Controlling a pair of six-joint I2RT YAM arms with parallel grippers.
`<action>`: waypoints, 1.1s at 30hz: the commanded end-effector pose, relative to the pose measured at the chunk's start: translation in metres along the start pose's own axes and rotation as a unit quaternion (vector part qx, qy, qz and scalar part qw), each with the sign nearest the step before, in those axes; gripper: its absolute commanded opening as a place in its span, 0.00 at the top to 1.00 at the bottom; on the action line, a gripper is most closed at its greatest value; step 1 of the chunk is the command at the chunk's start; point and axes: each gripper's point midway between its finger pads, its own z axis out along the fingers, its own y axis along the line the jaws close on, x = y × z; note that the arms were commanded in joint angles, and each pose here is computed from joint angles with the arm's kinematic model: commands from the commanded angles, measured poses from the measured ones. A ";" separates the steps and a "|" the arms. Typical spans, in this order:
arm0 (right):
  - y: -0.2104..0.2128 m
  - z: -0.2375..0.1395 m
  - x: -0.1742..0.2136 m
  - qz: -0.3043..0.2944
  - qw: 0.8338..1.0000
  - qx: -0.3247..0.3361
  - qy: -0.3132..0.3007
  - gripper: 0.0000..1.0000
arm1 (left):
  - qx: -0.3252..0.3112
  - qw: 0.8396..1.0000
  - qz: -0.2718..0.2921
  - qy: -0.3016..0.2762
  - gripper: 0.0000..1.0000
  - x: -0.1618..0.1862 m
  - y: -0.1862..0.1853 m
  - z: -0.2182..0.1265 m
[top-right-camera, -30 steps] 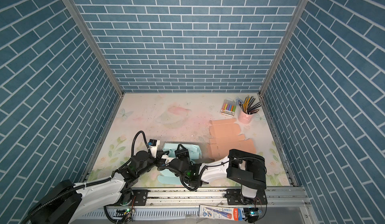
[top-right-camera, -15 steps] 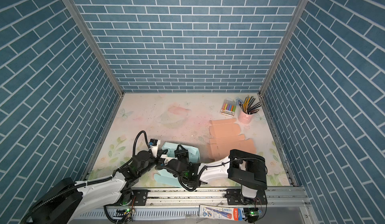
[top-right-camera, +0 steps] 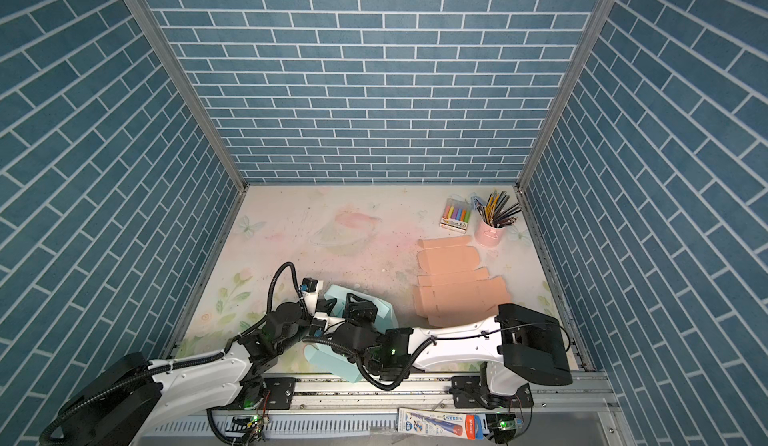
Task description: Fold the paper box
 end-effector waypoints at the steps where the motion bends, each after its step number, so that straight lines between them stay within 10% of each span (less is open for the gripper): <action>1: -0.002 -0.020 -0.025 0.127 0.990 -0.043 -0.037 0.45 | 0.000 1.000 0.002 -0.027 0.90 -0.018 -0.005 0.001; 7: -0.044 -0.036 -0.078 0.344 0.929 -0.080 -0.111 0.45 | -0.004 0.999 0.006 -0.041 0.90 -0.020 -0.004 -0.003; 17: -0.076 0.022 -0.010 0.542 0.812 -0.212 -0.044 0.46 | -0.002 0.998 0.022 -0.060 0.89 -0.023 -0.005 -0.007; 33: -0.027 0.072 0.026 0.582 0.753 -0.308 -0.008 0.53 | -0.007 0.998 0.049 -0.046 0.87 -0.018 -0.009 0.003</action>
